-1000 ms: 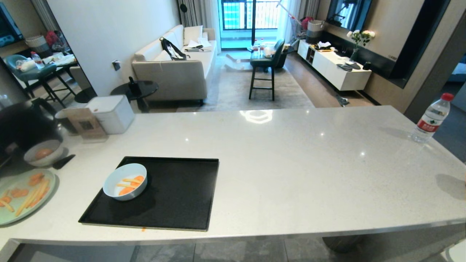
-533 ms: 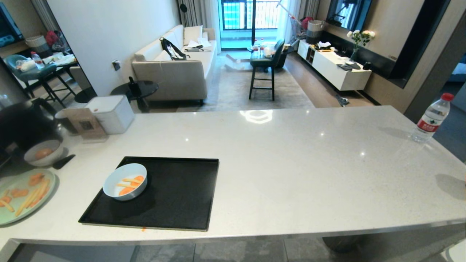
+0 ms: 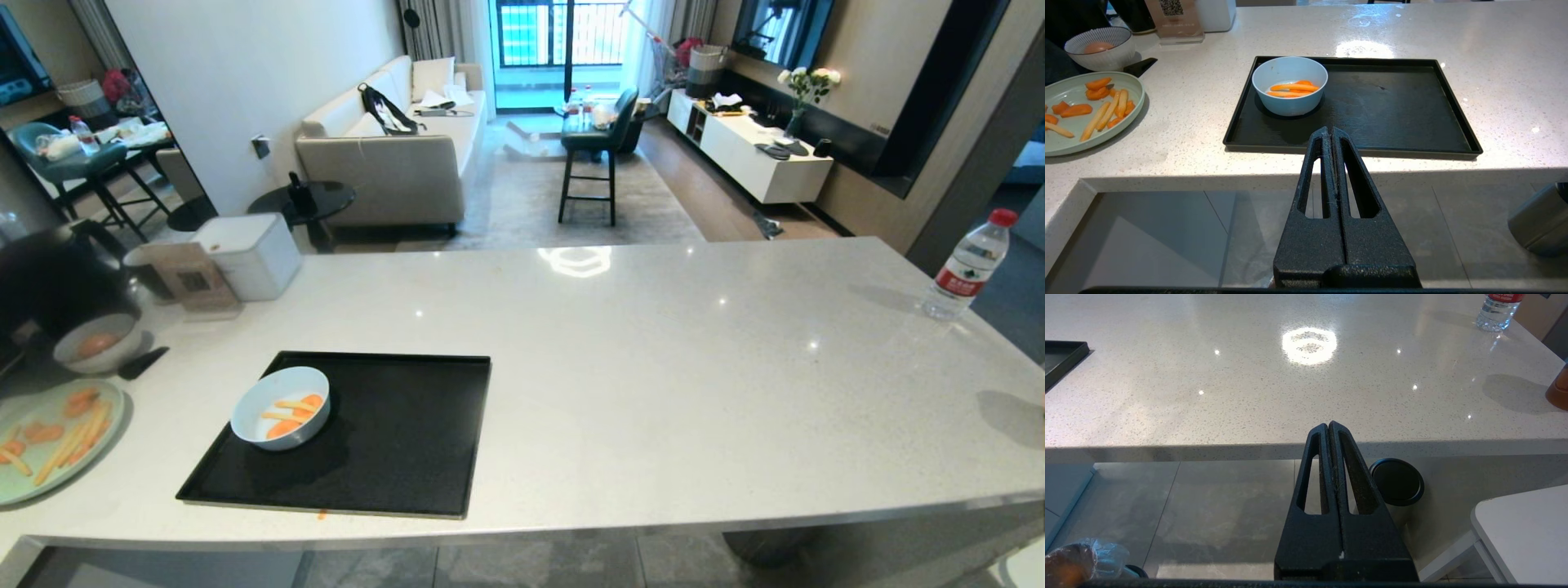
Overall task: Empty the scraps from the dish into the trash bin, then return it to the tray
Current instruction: Pick up the bowl with leftover food
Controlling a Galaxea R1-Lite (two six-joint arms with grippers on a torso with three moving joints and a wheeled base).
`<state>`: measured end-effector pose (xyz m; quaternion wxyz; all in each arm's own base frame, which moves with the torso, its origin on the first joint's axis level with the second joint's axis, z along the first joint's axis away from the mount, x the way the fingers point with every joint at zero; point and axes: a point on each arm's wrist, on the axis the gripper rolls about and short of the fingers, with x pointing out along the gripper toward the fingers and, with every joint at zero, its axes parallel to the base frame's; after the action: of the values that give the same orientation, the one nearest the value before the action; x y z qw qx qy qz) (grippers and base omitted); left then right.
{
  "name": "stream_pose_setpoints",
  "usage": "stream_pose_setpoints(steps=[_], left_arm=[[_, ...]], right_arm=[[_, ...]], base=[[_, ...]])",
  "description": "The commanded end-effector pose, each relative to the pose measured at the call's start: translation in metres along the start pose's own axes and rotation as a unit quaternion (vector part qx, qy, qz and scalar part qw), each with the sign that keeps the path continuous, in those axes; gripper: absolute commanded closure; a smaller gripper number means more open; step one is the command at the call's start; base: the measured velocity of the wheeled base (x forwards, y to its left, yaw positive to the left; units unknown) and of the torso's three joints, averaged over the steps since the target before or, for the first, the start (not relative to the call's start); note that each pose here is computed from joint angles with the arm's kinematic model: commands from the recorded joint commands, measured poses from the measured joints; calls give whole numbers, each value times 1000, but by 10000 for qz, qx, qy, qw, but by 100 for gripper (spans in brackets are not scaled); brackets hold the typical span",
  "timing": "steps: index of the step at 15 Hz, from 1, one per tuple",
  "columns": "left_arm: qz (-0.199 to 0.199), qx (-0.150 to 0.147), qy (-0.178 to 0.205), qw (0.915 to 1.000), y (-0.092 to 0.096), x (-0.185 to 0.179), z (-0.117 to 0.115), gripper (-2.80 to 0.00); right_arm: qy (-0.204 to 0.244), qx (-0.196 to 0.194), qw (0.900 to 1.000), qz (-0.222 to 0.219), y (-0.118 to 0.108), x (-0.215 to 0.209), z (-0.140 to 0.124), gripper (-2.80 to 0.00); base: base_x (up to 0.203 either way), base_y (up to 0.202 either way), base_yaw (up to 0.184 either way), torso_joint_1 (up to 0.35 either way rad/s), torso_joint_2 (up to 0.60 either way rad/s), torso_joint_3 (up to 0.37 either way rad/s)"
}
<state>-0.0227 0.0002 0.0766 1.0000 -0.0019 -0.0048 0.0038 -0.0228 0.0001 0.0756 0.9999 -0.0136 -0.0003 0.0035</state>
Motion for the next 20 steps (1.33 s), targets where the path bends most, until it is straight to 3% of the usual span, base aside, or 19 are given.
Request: stream_pose_setpoints(steps=[1,3,5,10,12,15,20], left_arm=[[2,-63,9,10000,0,0,0,0],[-14,-85,116,9999,0,-1,1,0],[4,-75,99,9999,0,-5,21,0],[-49,-45,1104,9939,0,23,107,0],[-88,30,1554,9878,-2,59,139,0],[-166,448,2138,9757,-5,128,172,0],[-208,762,2958,9520,-9,228,171,0]], right_arm=[[-4,-2,10000,4,0,0,0,0],[-6,-2,10000,4,0,0,0,0],[-6,-2,10000,4,0,0,0,0],[-9,-2,10000,3,0,0,0,0],[-6,-2,10000,4,0,0,0,0],[-6,-2,10000,4,0,0,0,0],[-6,-2,10000,4,0,0,0,0]], base=[[0,0,0,0,0,0],[0,0,0,0,0,0],[0,0,0,0,0,0],[0,0,0,0,0,0],[0,0,0,0,0,0],[0,0,0,0,0,0],[0,0,0,0,0,0]])
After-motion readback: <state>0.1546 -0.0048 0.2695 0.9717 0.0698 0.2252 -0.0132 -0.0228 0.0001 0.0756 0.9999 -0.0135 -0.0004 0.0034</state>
